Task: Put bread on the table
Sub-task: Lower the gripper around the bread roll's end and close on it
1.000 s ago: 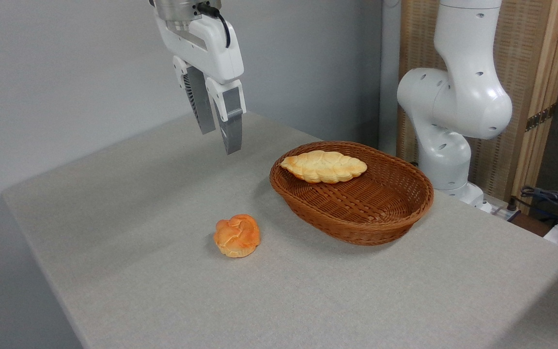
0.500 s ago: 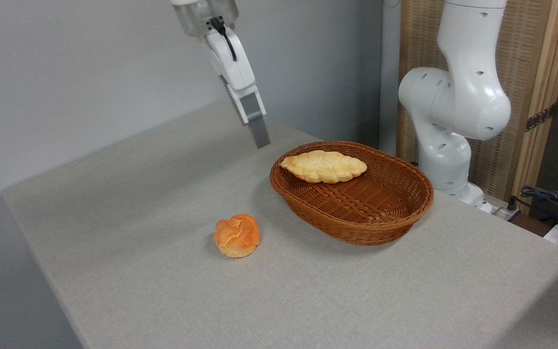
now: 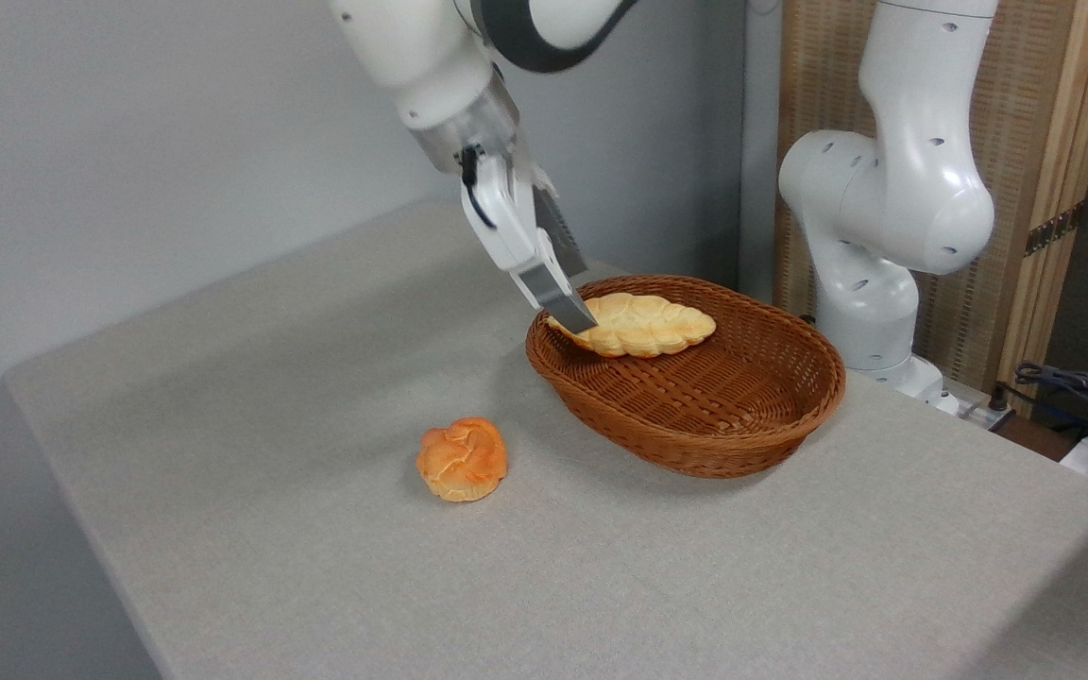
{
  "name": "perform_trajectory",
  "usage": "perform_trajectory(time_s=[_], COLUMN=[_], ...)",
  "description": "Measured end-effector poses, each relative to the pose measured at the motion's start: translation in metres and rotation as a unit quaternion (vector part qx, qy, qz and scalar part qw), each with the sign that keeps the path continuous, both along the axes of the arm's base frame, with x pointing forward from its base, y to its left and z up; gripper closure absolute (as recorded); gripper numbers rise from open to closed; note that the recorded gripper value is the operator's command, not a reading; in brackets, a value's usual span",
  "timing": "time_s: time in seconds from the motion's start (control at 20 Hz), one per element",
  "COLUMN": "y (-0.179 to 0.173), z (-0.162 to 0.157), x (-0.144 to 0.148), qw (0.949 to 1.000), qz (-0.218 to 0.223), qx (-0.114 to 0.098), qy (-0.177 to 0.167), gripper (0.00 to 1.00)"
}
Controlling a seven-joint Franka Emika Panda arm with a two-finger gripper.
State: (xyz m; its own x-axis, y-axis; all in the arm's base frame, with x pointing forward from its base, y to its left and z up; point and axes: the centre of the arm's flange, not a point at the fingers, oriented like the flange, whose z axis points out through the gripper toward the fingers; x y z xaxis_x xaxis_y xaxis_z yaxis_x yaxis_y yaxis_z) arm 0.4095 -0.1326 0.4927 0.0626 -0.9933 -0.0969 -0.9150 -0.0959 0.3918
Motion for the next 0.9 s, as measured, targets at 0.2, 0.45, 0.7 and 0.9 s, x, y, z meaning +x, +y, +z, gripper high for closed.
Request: perform_trajectory(time_s=[0.2, 0.45, 0.7, 0.9], y=[0.002, -0.016, -0.024, -0.027], z=[-0.029, -0.043, -0.063, -0.070], x=[-0.015, -0.030, -0.044, -0.048], qw=[0.9986, 0.9966, 0.9945, 0.9938], qz=[-0.038, -0.064, -0.079, -0.084], qx=[-0.007, -0.001, 0.005, 0.006], qy=[0.035, 0.051, 0.069, 0.072], gripper=[0.00, 0.00, 0.00, 0.00])
